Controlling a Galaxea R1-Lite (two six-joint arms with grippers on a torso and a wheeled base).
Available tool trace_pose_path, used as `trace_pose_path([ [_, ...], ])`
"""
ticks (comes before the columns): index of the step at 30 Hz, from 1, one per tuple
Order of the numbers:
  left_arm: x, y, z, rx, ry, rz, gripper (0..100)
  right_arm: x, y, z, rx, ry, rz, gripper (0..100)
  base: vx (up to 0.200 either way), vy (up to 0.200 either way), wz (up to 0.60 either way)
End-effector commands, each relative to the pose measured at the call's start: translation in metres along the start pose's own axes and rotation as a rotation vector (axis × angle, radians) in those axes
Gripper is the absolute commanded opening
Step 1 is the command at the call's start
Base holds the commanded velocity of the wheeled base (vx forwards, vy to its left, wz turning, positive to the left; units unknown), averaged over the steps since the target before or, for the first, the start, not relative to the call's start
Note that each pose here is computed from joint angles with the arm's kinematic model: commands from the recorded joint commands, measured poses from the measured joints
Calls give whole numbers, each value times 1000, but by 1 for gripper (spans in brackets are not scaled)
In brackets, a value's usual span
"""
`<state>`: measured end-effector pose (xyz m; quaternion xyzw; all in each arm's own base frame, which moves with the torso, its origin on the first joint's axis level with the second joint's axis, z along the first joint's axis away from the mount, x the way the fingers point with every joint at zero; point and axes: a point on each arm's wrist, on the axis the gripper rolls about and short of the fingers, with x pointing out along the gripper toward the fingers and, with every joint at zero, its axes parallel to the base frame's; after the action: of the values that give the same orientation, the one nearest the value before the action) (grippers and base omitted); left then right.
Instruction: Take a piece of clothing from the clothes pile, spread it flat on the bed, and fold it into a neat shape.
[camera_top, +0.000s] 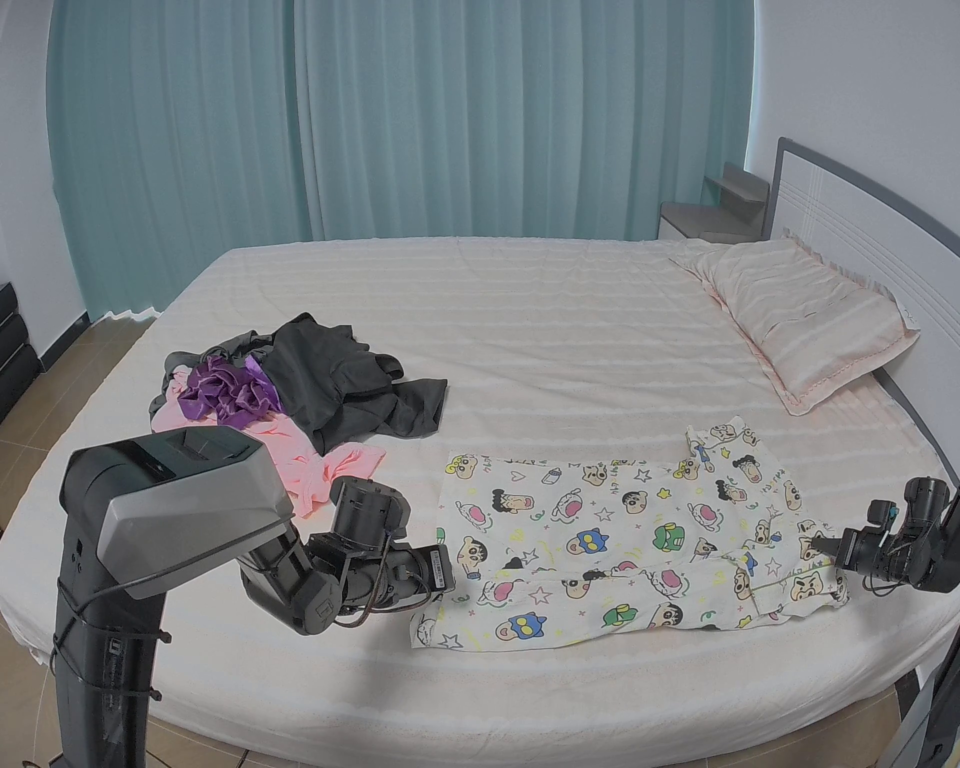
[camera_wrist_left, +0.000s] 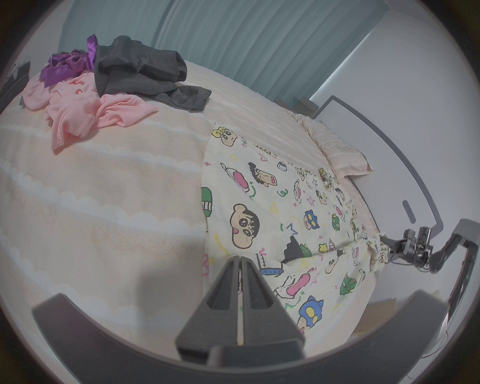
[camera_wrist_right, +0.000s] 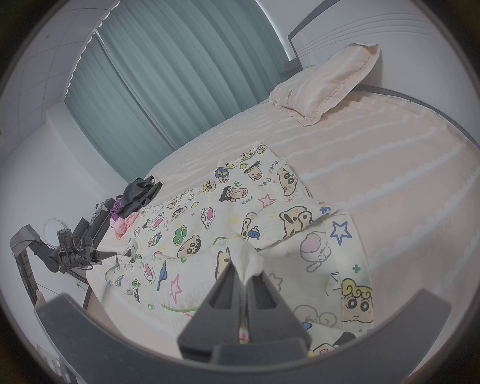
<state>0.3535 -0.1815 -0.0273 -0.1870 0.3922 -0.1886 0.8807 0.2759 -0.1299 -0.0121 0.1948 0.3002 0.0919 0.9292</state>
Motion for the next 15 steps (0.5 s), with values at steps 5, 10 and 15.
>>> trace_pose_path([
  [5,-4,-1,2,-46,14,-12,100,1,1,0,-3,1,2,0,0,0,0],
  [10,-3,-3,1,-54,36,-44,100,0,0,-1,0,4,1,0,0,0,0],
  [15,-1,-12,12,-172,23,-100,100,1,2,-1,0,6,6,0,0,0,0],
])
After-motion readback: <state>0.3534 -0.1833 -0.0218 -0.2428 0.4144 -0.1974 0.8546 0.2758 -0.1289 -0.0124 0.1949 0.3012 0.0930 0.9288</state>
